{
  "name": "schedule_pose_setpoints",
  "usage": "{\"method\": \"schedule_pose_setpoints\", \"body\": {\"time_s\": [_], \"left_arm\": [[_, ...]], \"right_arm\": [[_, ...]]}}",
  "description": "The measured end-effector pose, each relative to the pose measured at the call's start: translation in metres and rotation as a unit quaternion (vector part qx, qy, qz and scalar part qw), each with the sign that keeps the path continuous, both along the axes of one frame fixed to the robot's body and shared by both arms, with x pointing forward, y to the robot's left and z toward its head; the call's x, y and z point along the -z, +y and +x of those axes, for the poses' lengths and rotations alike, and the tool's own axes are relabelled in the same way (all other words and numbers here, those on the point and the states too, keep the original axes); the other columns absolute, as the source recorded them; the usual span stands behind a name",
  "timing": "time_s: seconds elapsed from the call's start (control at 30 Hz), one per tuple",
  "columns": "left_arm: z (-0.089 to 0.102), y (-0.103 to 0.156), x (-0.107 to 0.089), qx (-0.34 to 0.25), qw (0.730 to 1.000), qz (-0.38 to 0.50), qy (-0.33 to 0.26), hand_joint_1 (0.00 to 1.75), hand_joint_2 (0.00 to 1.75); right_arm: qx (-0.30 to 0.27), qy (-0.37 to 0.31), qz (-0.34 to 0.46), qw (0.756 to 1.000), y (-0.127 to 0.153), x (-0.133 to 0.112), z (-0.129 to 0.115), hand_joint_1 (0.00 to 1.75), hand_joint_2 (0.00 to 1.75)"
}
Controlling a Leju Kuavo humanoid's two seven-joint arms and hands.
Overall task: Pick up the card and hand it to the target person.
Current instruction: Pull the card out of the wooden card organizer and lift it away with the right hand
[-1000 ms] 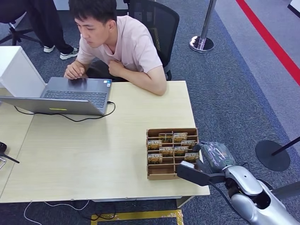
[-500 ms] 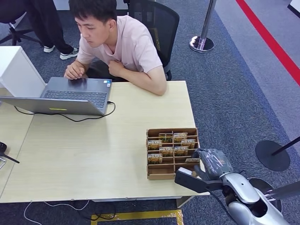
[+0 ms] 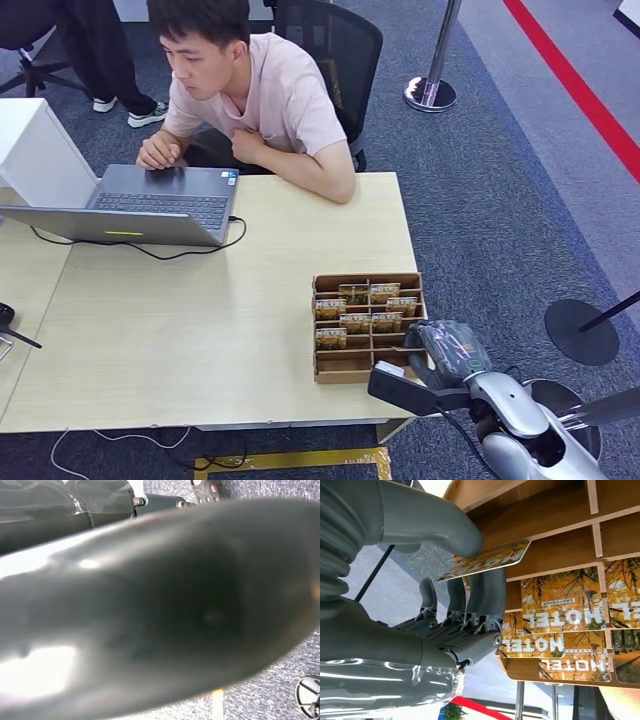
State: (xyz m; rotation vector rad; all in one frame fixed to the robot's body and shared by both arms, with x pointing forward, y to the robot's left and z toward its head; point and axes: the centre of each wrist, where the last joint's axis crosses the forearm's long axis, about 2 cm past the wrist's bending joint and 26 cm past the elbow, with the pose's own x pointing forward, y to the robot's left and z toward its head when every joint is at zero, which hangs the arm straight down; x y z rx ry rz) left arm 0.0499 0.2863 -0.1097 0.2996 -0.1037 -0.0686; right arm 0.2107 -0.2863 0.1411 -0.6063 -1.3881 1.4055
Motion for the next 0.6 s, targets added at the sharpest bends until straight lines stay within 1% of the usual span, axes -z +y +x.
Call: {"method": "schedule_pose_setpoints", "body": {"time_s": [0.13, 0.27, 0.47, 0.6], "left_arm": [[0.000, 0.000, 0.000, 0.000, 1.000, 0.000, 0.000, 0.00, 0.00], [0.000, 0.000, 0.000, 0.001, 1.000, -0.001, -0.003, 0.00, 0.00], [0.000, 0.000, 0.000, -0.001, 1.000, -0.009, -0.010, 0.00, 0.00], [-0.001, 0.000, 0.000, -0.008, 1.000, -0.010, -0.013, 0.00, 0.00]], "right_arm": [[0.000, 0.000, 0.002, 1.000, 0.001, 0.000, 0.000, 1.16, 1.75], [-0.002, -0.003, 0.004, 1.000, 0.002, -0.001, 0.001, 1.29, 1.75], [-0.007, -0.011, 0.005, 1.000, 0.003, -0.005, 0.009, 1.53, 1.75], [-0.007, -0.012, 0.005, 1.000, 0.004, -0.006, 0.012, 1.59, 1.75]]}}
